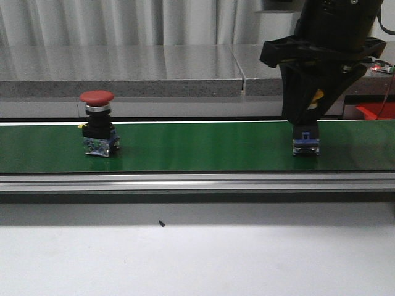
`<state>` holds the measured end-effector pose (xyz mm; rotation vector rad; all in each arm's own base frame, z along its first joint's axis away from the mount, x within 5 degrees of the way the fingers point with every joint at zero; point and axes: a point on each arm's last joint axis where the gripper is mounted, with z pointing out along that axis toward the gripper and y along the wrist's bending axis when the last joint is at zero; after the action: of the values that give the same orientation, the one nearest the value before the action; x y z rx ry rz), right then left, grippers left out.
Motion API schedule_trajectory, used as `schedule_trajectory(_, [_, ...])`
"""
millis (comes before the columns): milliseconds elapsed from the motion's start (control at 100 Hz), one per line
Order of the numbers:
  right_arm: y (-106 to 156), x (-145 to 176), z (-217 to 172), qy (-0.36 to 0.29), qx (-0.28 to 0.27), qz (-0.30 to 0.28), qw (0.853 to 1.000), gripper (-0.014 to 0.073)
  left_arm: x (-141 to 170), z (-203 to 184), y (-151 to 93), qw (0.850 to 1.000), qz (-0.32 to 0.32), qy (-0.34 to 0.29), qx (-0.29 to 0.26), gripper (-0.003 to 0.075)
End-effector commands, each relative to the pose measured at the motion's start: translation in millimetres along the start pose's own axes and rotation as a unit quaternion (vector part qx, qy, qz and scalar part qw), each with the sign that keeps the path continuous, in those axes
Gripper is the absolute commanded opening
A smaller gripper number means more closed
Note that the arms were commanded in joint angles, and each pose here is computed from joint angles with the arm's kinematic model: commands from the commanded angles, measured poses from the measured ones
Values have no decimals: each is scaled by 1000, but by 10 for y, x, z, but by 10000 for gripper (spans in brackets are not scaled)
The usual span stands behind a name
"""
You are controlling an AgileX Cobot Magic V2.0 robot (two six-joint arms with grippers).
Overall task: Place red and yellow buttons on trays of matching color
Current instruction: 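Grasp the yellow button with the right gripper and lift it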
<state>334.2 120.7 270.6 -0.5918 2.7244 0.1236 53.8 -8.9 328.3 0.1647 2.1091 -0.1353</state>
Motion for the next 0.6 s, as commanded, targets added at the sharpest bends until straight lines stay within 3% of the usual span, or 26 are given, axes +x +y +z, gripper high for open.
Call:
schedule_trajectory(0, [-22, -49, -401, -64, 18, -13, 998, 171, -115, -40, -15, 999, -3, -39, 9, -19])
schedule_trajectory(120, [-156, 0, -598, -86, 30, 11, 996, 171, -115, -40, -15, 999, -3, -39, 9, -19])
schedule_trajectory(330, [-620, 183, -818, -84, 61, 82, 991, 171, -115, -40, -15, 999, -3, -39, 9, -19])
schedule_trajectory(590, [-1330, 462, -960, -98, 103, 200, 969, 171, -115, -40, -15, 999, -3, -39, 9, -19])
